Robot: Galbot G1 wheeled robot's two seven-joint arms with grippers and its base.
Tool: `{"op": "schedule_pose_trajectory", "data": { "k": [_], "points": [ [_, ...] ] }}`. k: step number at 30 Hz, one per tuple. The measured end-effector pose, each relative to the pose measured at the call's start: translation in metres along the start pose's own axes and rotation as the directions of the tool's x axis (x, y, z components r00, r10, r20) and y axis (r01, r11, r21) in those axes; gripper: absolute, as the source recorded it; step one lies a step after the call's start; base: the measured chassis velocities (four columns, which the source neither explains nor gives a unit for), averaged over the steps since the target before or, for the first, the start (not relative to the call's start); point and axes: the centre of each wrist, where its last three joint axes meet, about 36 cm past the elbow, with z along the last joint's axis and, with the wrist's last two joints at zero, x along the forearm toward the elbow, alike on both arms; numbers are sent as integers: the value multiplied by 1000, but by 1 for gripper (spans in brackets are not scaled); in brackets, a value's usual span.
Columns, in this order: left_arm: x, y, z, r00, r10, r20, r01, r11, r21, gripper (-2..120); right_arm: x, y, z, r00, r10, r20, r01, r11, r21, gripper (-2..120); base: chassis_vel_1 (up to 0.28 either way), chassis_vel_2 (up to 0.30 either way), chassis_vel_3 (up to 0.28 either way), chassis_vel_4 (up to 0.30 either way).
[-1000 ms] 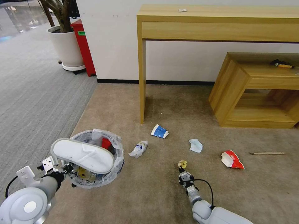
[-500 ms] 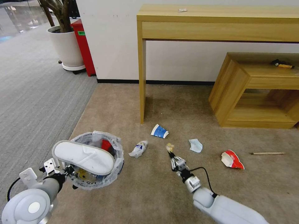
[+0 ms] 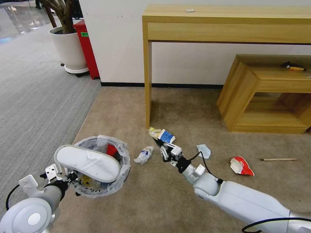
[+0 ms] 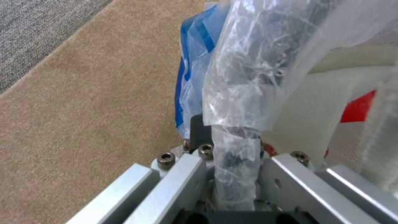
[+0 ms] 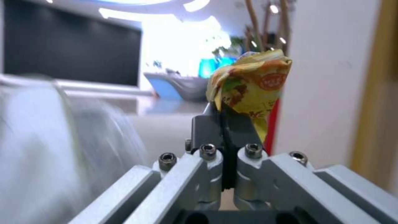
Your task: Pick up the trash bin and place the garbage on the floor into it.
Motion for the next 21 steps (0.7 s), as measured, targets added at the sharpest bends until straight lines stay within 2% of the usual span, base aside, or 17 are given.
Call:
{"op": "schedule_pose_trajectory", "data": {
  "k": [2, 7, 9, 15, 21],
  "points": [
    [0, 0, 0, 1000, -3, -3, 3, 1000, -6, 0, -18, 13, -25, 998, -50, 42, 52, 998, -44, 0, 0, 0, 0, 0],
    [-1, 0, -1, 1000, -6, -5, 6, 1000, -11, 0, -33, 27, -47, 992, -102, 71, 108, 990, -92, 0, 0, 0, 0, 0],
    [-2, 0, -2, 1000, -5, -3, 5, 1000, -12, 0, -38, 38, -52, 989, -127, 72, 136, 982, -129, 0, 0, 0, 0, 0],
    [-1, -1, -4, 1000, -3, -2, 3, 1000, -10, 0, -41, 58, -53, 989, -141, 51, 148, 969, -197, 0, 0, 0, 0, 0],
    [3, -5, -6, 1000, 5, -2, -5, 1000, -10, 0, -36, 84, -41, 990, -140, 10, 138, 953, -269, 0, 0, 0, 0, 0]
  ]
}}
